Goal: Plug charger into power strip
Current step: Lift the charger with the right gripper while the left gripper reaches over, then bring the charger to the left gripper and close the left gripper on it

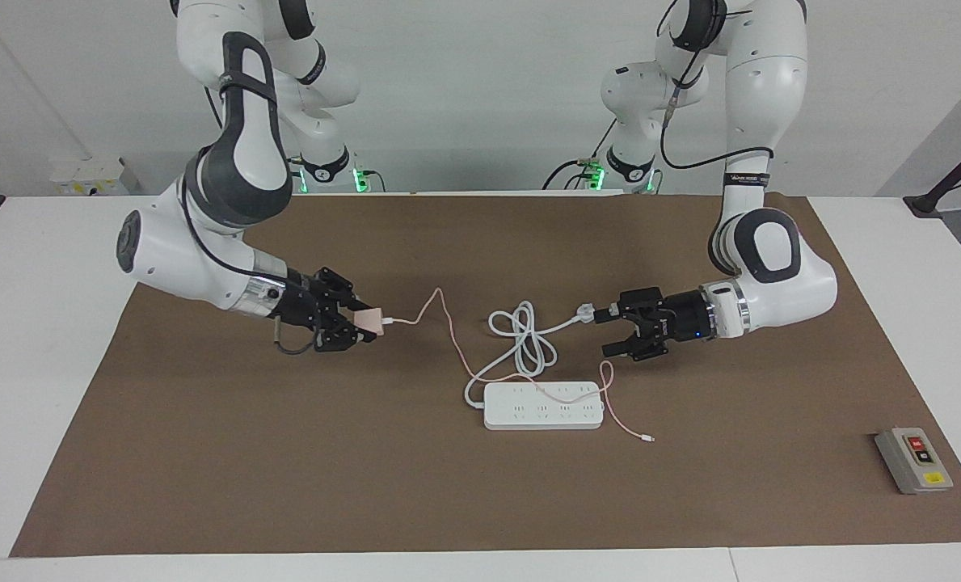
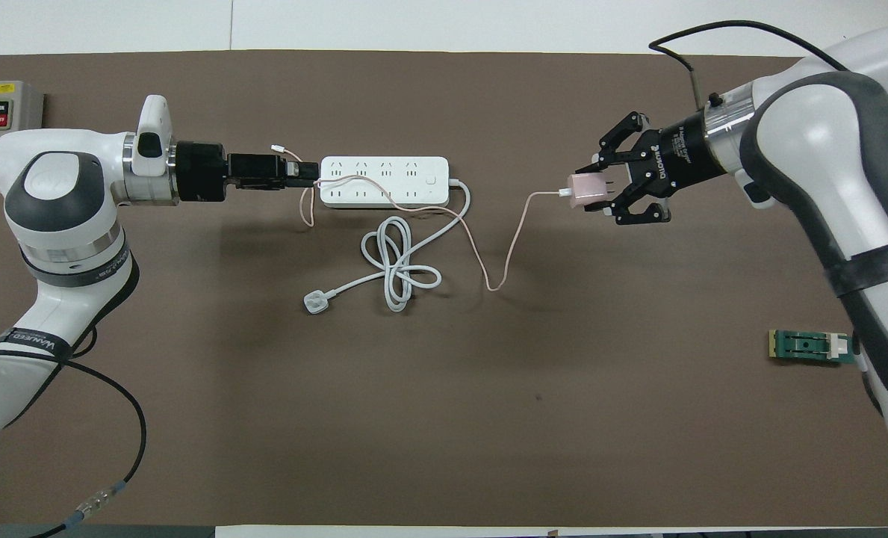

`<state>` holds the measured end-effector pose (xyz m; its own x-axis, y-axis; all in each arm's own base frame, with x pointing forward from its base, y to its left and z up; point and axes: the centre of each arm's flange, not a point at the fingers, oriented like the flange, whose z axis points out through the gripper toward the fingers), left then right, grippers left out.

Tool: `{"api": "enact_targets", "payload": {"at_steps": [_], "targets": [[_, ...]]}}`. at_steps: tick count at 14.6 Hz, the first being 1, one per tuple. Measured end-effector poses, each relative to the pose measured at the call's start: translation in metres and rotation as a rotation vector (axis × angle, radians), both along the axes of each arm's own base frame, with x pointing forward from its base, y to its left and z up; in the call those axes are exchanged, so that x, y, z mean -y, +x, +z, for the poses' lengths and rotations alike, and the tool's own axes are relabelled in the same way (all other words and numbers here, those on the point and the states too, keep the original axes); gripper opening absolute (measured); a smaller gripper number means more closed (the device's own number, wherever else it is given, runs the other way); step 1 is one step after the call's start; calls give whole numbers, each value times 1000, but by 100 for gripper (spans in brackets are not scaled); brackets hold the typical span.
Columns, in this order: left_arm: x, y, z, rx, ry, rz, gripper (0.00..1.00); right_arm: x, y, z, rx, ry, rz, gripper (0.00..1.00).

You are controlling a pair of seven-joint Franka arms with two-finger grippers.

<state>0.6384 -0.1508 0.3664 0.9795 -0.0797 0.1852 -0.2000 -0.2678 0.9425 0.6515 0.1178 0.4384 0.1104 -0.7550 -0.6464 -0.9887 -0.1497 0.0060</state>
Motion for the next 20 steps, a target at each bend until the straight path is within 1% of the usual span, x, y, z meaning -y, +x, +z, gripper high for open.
{"api": "enact_targets", "payload": {"at_steps": [2,4,7,10,15,17,20], "targets": [[20,0,0,0,-29,-17,100,-35,-2,3,13,-11,-8,49],[43,-2,-5,-17,-69,-37,100,-71,-5,6,19,-9,-30,49],[81,2,-28,-68,-165,-59,100,-117,-10,8,42,8,-72,49],[114,-7,-48,-122,-227,-83,100,-156,-16,6,55,5,-77,49],[130,-19,-41,-151,-287,-158,100,-167,-12,-5,59,0,-82,49],[128,-22,-36,-158,-291,-164,100,-174,-13,-11,56,-3,-74,49],[127,-28,-28,-187,-286,-154,100,-177,-11,-8,67,1,-73,49]]}}
